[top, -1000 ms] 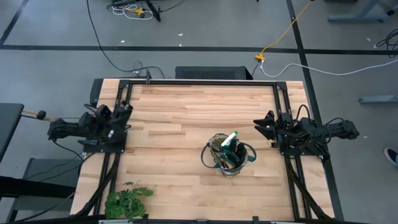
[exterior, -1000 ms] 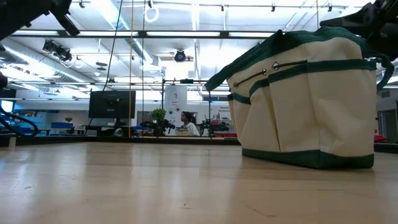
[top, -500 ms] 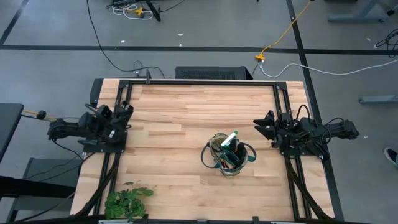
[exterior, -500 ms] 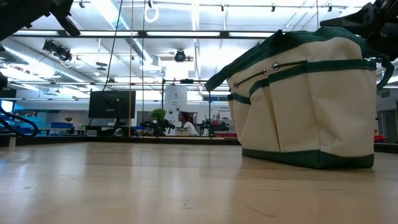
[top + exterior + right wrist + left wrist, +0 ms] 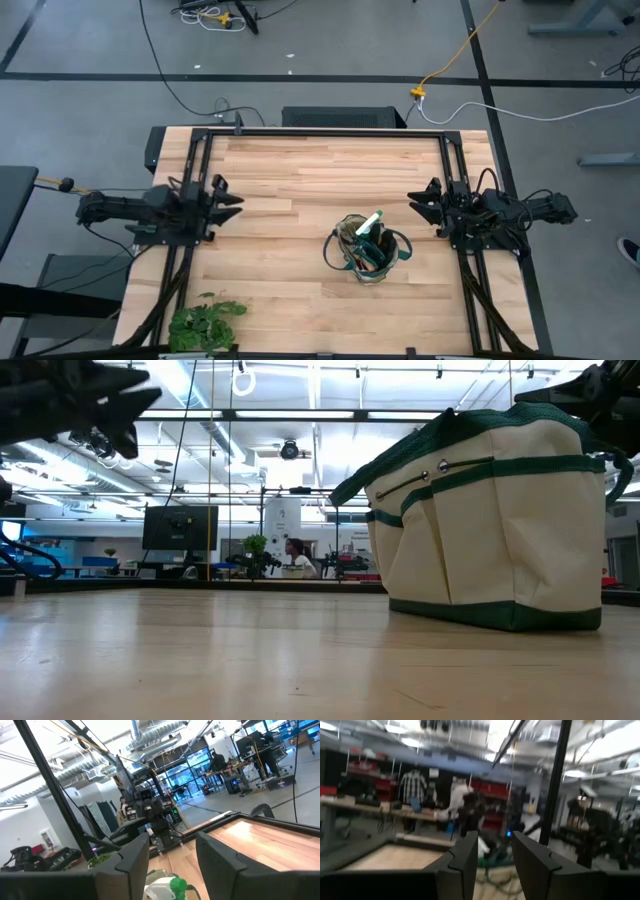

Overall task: Pick & Place Garden tools in Gardening bag
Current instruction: Return to Home Position

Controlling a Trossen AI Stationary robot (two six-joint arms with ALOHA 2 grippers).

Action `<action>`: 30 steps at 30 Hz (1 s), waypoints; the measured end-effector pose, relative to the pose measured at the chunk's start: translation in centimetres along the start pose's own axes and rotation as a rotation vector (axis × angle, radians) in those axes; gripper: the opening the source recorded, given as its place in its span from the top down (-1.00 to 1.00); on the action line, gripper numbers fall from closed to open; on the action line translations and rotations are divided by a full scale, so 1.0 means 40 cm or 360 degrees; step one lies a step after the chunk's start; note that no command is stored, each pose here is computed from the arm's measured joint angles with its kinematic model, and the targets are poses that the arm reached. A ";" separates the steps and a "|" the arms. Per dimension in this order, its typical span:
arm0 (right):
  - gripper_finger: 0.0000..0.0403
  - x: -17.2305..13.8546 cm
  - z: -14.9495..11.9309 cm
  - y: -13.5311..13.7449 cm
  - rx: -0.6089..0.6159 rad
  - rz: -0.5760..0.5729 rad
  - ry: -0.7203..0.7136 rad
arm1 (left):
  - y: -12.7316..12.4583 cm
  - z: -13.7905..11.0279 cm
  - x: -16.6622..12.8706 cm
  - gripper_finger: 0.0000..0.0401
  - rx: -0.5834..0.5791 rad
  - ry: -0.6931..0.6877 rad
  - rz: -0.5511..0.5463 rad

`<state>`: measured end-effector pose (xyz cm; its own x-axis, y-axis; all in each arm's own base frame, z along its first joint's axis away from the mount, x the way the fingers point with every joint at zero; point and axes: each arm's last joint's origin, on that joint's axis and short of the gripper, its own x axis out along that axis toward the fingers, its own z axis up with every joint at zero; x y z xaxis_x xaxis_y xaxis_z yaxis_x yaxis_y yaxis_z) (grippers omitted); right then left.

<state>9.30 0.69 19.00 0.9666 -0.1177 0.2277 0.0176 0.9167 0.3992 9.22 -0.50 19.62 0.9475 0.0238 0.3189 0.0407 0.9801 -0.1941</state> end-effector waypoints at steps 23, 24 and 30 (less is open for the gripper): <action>0.18 0.000 0.000 0.000 0.0000 0.0000 -0.0001 | 0.003 -0.018 0.000 0.37 0.0010 0.0119 0.0022; 0.18 0.000 0.001 0.000 0.0000 0.0000 -0.0001 | 0.003 -0.018 0.000 0.37 0.0010 0.0119 0.0022; 0.18 0.000 0.001 0.000 0.0000 0.0001 -0.0001 | 0.003 -0.018 0.000 0.37 0.0010 0.0119 0.0022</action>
<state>9.29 0.69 19.02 0.9664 -0.1175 0.2284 0.0171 0.9167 0.3993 9.44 -0.52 18.93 0.9690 0.0225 0.2460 0.0260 0.9810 -0.1922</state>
